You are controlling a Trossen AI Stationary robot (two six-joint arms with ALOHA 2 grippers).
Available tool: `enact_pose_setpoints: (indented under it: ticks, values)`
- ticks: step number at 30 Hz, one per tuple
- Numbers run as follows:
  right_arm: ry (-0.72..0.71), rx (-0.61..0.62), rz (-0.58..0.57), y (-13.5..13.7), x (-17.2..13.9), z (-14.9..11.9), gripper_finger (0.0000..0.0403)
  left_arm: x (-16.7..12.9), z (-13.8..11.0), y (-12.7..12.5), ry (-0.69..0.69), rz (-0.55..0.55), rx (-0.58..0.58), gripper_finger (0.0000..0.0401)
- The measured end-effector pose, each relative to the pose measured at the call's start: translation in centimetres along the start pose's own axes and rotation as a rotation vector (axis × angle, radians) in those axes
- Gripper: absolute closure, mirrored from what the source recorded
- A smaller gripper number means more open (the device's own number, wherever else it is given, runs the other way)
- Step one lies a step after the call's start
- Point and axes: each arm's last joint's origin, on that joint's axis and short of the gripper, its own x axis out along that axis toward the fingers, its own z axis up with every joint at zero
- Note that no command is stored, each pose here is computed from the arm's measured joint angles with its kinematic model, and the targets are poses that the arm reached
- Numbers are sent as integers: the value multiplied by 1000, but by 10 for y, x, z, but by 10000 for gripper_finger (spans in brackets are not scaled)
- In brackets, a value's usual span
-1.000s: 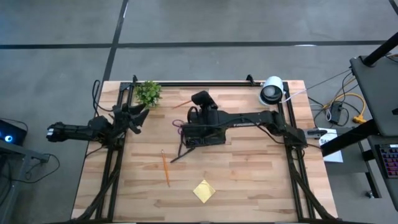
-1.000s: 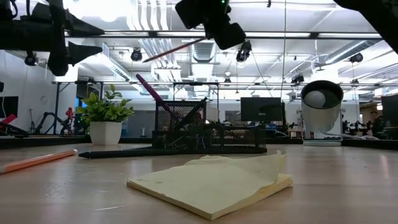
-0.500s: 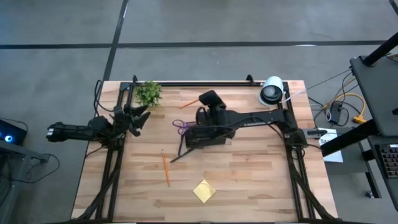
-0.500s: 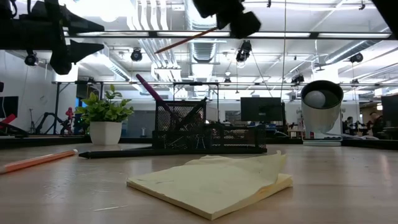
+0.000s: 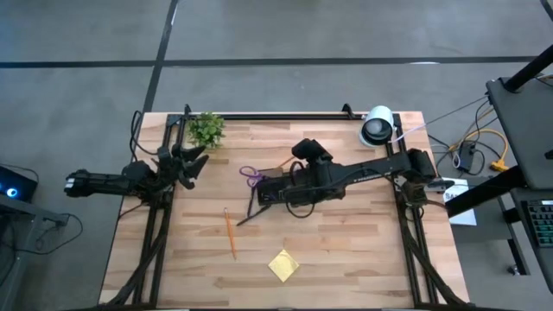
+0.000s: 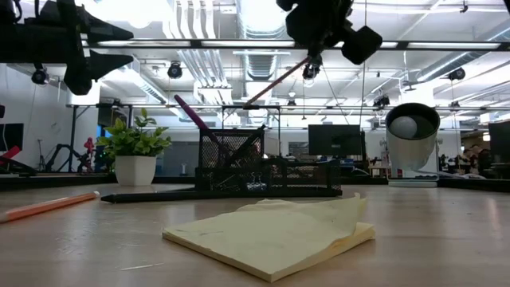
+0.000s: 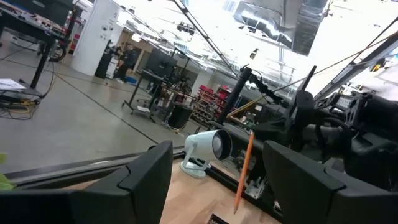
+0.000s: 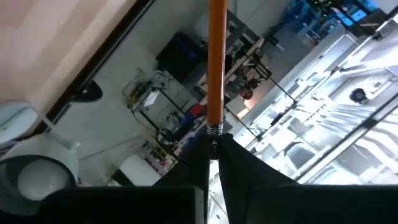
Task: Pick and place office supplies into organizer
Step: Put the right orange pencil into the black desk organizer
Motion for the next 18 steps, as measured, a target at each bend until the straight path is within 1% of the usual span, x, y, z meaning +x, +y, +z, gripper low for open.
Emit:
enact_pose_setpoints:
  ticks: [3,11,18]
  values:
    - [-1,-4,-3,0,-1,1,390,0,0,0,-3,3,-25,166]
    - [-5,-17,-2,-1,0,3,390,0,0,0,-3,8,-26,166]
    - [-4,-68,4,6,6,27,390,0,0,0,-3,10,-24,166]
